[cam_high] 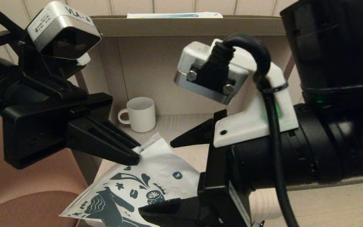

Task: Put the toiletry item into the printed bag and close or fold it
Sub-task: Hand it to the other hand

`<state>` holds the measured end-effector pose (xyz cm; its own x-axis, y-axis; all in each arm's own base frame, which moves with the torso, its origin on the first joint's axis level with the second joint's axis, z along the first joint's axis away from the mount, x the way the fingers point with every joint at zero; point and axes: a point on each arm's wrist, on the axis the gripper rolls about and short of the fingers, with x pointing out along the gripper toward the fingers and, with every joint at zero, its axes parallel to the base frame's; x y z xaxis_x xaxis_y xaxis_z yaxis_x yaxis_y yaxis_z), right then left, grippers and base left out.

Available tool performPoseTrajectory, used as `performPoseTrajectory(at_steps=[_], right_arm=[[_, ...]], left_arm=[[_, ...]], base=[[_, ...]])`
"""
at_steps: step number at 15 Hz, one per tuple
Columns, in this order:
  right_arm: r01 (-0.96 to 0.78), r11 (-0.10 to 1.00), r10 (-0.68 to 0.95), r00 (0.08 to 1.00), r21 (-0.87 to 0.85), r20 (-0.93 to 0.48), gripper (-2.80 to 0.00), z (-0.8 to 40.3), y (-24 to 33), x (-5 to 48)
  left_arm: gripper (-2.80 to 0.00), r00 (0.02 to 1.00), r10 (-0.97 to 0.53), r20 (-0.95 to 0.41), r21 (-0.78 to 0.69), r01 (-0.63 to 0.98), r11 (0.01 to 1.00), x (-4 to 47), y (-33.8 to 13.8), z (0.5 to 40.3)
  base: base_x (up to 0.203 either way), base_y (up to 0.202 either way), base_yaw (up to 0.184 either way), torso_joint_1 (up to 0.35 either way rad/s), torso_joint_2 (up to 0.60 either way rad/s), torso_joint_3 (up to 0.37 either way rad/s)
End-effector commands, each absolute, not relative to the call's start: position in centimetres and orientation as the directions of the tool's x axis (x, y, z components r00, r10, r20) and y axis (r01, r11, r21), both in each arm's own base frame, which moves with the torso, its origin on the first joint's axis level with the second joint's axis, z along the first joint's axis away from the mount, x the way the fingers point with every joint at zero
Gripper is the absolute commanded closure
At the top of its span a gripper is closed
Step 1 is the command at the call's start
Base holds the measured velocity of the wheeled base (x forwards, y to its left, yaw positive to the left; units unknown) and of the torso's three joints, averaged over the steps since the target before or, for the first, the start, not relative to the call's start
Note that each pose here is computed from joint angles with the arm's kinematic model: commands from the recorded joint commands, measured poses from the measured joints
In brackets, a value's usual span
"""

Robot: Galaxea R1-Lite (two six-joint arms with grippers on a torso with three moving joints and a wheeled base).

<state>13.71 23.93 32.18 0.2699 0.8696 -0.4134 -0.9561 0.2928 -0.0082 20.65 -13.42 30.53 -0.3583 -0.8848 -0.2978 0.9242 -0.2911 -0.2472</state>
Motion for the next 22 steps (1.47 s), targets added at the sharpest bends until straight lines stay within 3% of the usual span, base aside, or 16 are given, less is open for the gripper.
performPoseTrajectory(at_steps=[1, 22], right_arm=[[-0.958, 0.288, 0.871, 0.266, -0.009, -0.413, -2.8, 31.8, 24.5, 14.0], [-0.958, 0.286, 0.887, 0.278, -0.036, -0.368, -2.8, 32.3, 24.8, 14.1]], left_arm=[[0.0, -0.361, -0.887, -0.288, -0.247, 0.923, -0.295, 20.3, -13.2, 30.7], [0.0, -0.364, -0.89, -0.273, -0.231, 0.923, -0.307, 19.2, -12.6, 31.1]], base=[[0.0, 0.0, 0.0, 0.0, 0.0, 0.0], [0.0, 0.0, 0.0, 0.0, 0.0, 0.0]])
